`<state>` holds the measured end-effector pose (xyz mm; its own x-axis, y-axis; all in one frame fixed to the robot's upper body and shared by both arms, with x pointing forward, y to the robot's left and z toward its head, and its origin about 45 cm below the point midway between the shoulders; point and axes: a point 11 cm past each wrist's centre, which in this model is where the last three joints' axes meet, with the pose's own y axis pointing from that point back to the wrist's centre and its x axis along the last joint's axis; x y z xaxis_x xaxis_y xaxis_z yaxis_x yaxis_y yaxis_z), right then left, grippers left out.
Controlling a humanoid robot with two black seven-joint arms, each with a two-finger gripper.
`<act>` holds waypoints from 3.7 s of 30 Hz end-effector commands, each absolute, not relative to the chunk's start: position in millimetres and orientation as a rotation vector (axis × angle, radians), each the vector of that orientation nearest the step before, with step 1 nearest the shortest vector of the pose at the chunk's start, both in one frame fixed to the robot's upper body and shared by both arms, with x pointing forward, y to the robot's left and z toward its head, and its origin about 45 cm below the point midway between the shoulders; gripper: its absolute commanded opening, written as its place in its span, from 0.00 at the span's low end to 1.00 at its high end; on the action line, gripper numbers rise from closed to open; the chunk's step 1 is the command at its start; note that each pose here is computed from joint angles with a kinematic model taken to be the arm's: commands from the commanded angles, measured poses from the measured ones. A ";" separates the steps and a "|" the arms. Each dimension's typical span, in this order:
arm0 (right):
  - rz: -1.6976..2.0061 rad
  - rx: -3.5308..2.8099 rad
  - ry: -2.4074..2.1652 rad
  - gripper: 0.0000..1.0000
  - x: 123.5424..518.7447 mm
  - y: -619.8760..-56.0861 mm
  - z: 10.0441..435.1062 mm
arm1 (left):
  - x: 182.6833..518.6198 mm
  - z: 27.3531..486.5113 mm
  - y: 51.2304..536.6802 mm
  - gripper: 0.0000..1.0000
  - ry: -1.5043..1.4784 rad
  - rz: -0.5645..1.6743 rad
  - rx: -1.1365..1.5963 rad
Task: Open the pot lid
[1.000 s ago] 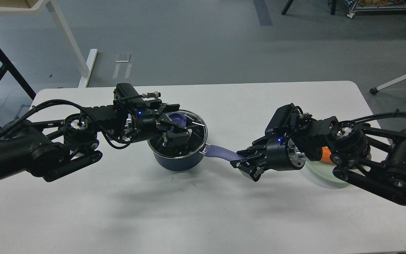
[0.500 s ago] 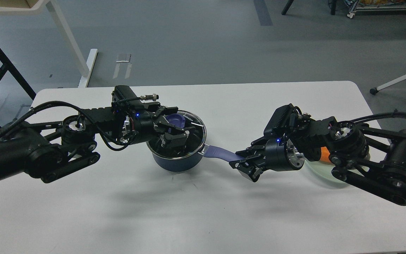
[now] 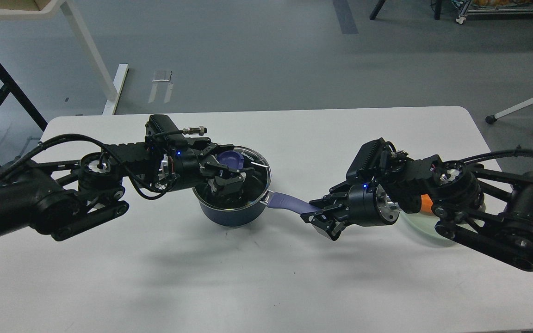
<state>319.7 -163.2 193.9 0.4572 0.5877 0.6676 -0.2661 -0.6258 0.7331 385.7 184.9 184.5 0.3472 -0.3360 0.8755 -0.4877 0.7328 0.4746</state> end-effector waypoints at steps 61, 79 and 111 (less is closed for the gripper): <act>1.270 1.870 0.255 0.80 322.9 -168.1 199.1 | 336.7 153.2 428.1 0.95 -1.019 0.314 1.175; 0.875 2.357 -0.719 0.99 435.4 -233.9 314.7 | 424.2 251.7 423.6 0.99 -0.320 1.339 0.475; -0.909 2.821 -2.198 0.99 449.8 -361.1 252.4 | 448.3 226.6 348.9 1.00 0.334 1.353 -0.293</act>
